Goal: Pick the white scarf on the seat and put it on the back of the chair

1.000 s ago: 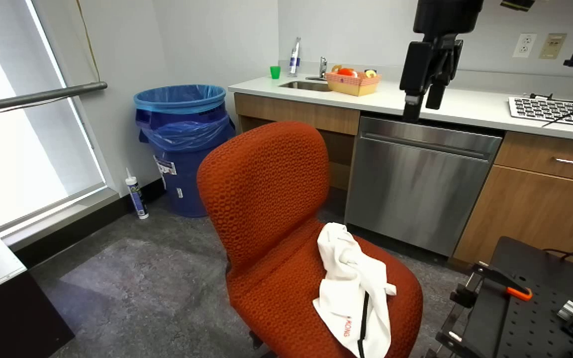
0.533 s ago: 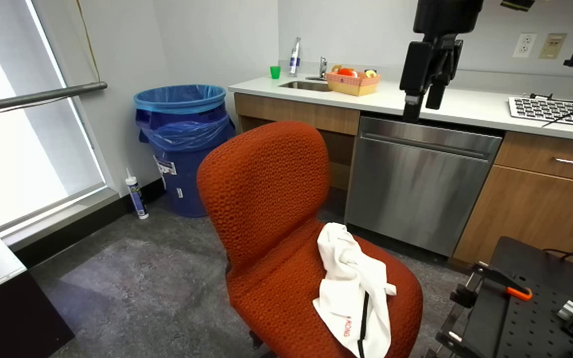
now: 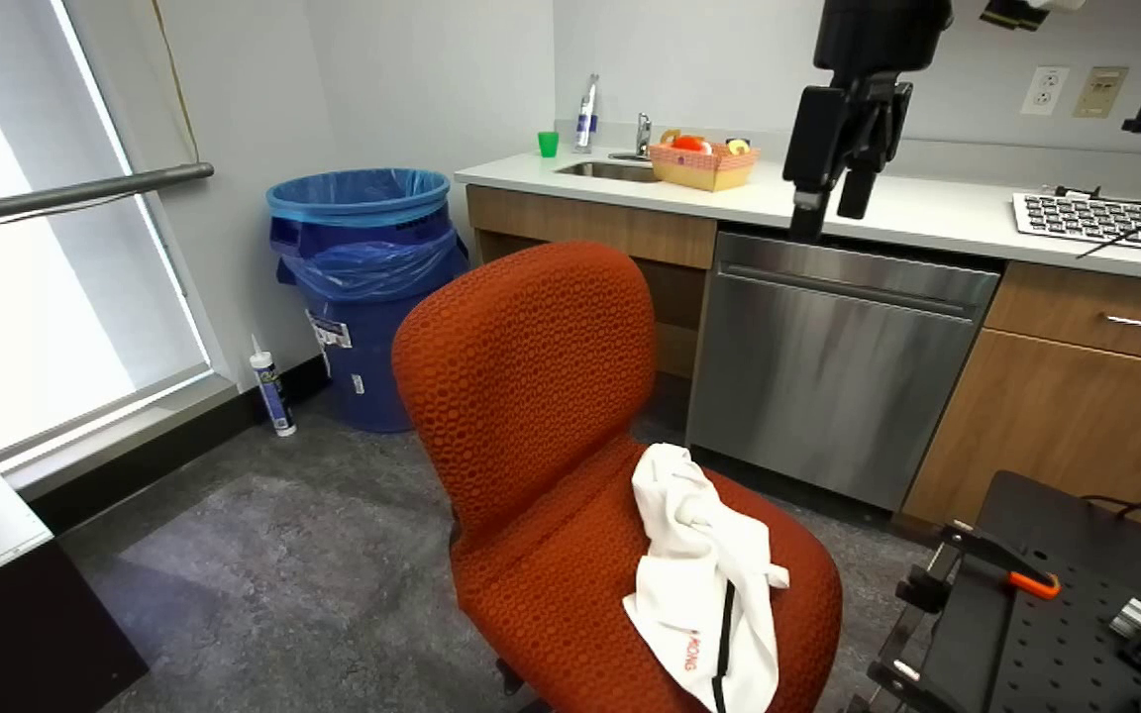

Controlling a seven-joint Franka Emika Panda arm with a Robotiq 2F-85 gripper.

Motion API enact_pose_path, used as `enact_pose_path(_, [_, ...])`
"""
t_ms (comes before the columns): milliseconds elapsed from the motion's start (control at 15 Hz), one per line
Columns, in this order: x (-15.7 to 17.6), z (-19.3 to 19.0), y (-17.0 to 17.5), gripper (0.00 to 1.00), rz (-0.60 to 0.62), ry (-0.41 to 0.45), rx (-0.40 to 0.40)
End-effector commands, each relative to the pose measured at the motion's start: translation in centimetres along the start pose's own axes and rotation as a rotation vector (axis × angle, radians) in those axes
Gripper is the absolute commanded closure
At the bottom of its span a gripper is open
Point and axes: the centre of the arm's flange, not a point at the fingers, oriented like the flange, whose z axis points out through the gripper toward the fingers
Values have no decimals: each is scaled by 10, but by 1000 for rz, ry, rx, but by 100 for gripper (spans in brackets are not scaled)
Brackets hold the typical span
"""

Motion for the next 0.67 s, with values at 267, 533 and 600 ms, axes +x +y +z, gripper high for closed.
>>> enact_pose_path(267, [41,29,8,0,65,84,-21])
enact_pose_path(533, [63,57,25,0,128,90,-48])
enact_pose_path(600, [68,66,30,0,141,89,-58])
